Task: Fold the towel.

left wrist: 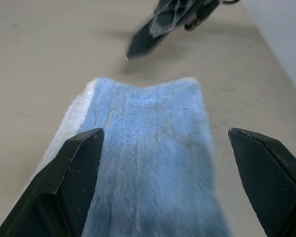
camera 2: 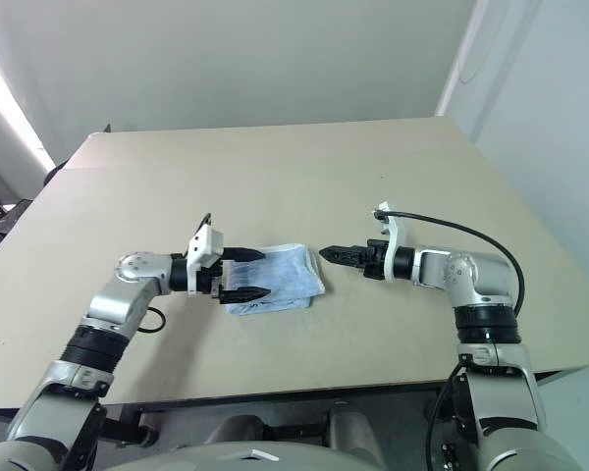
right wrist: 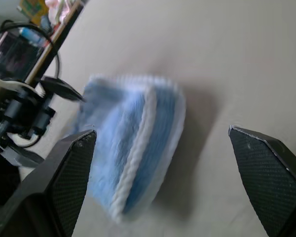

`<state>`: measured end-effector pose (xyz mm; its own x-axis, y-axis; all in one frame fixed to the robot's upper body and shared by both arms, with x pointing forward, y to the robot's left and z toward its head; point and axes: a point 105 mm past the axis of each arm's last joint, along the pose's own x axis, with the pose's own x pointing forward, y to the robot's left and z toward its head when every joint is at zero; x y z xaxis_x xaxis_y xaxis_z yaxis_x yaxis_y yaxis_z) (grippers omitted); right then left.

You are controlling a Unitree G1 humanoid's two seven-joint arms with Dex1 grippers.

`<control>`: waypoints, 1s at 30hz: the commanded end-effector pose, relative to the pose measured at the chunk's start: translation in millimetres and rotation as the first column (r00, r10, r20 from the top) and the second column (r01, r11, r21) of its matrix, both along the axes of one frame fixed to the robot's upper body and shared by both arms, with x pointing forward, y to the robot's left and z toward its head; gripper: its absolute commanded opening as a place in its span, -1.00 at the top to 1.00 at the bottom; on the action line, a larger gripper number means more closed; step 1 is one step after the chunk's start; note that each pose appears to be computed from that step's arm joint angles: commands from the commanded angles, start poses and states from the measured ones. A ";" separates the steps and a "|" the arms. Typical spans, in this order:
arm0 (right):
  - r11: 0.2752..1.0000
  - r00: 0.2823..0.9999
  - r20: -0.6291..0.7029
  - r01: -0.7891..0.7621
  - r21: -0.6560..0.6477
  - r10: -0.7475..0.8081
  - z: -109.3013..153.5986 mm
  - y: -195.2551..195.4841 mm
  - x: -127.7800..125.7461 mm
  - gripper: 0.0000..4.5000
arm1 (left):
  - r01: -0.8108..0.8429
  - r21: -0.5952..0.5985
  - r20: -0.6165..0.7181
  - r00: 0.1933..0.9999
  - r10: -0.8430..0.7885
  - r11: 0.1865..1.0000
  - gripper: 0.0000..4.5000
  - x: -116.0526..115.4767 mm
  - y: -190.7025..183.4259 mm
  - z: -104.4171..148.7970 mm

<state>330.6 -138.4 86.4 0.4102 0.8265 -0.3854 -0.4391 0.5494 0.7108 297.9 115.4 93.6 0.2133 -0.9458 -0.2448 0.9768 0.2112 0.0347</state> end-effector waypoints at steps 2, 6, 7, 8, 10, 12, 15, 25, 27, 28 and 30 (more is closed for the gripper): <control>0.996 0.994 -0.094 -0.053 0.077 0.061 8.7 8.4 -4.5 -1.00 | 0.003 0.016 0.016 1.000 -0.003 1.000 -0.90 -13.7 12.7 16.7; 0.992 0.980 -0.181 -0.067 0.105 0.085 -2.5 21.3 -8.9 -1.00 | 0.014 0.029 -0.051 0.999 -0.013 0.999 -0.90 -32.4 19.5 13.1; 0.991 0.976 -0.194 -0.075 0.112 0.095 -5.6 25.0 -11.2 -1.00 | 0.020 0.040 -0.060 0.998 -0.017 0.999 -0.90 -36.5 20.5 11.4; 0.989 0.971 -0.211 -0.086 0.121 0.110 -8.6 29.9 -14.1 -1.00 | 0.023 0.044 -0.069 0.997 -0.020 0.999 -0.90 -40.4 21.5 10.9; 0.985 0.962 -0.238 -0.105 0.139 0.136 -13.2 38.8 -19.2 -1.00 | 0.023 0.046 -0.077 0.997 -0.019 0.999 -0.90 -45.0 22.6 12.0; 0.982 0.952 -0.266 -0.117 0.150 0.154 -18.2 46.9 -22.8 -1.00 | 0.024 0.057 -0.074 0.997 -0.020 0.998 -0.90 -48.2 23.8 13.0; 0.979 0.937 -0.300 -0.137 0.151 0.177 -25.8 57.9 -27.4 -1.00 | 0.027 0.088 -0.052 0.998 -0.023 0.996 -0.90 -51.1 25.9 14.2; 0.983 0.921 -0.354 -0.119 0.141 0.163 -43.8 85.9 -21.5 -1.00 | -0.039 0.103 -0.017 0.999 0.041 0.994 -0.90 -44.1 38.2 20.8; 0.984 0.918 -0.363 -0.116 0.138 0.159 -47.2 88.7 -20.7 -1.00 | -0.048 0.111 -0.013 0.999 0.050 0.993 -0.90 -43.5 40.3 20.4; 0.982 0.916 -0.365 -0.120 0.144 0.166 -47.4 90.8 -21.1 -1.00 | -0.053 0.111 -0.011 0.998 0.055 0.992 -0.90 -42.9 41.3 20.6; 0.979 0.912 -0.367 -0.132 0.156 0.181 -46.6 94.8 -22.4 -1.00 | -0.062 0.108 -0.010 0.998 0.063 0.992 -0.90 -42.0 42.5 21.3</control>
<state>312.4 -51.6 49.8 0.1459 0.9303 -0.3366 -0.2126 0.3618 0.9077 252.6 154.8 103.3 0.2430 -0.8981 -0.3665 0.9652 0.2616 -0.0010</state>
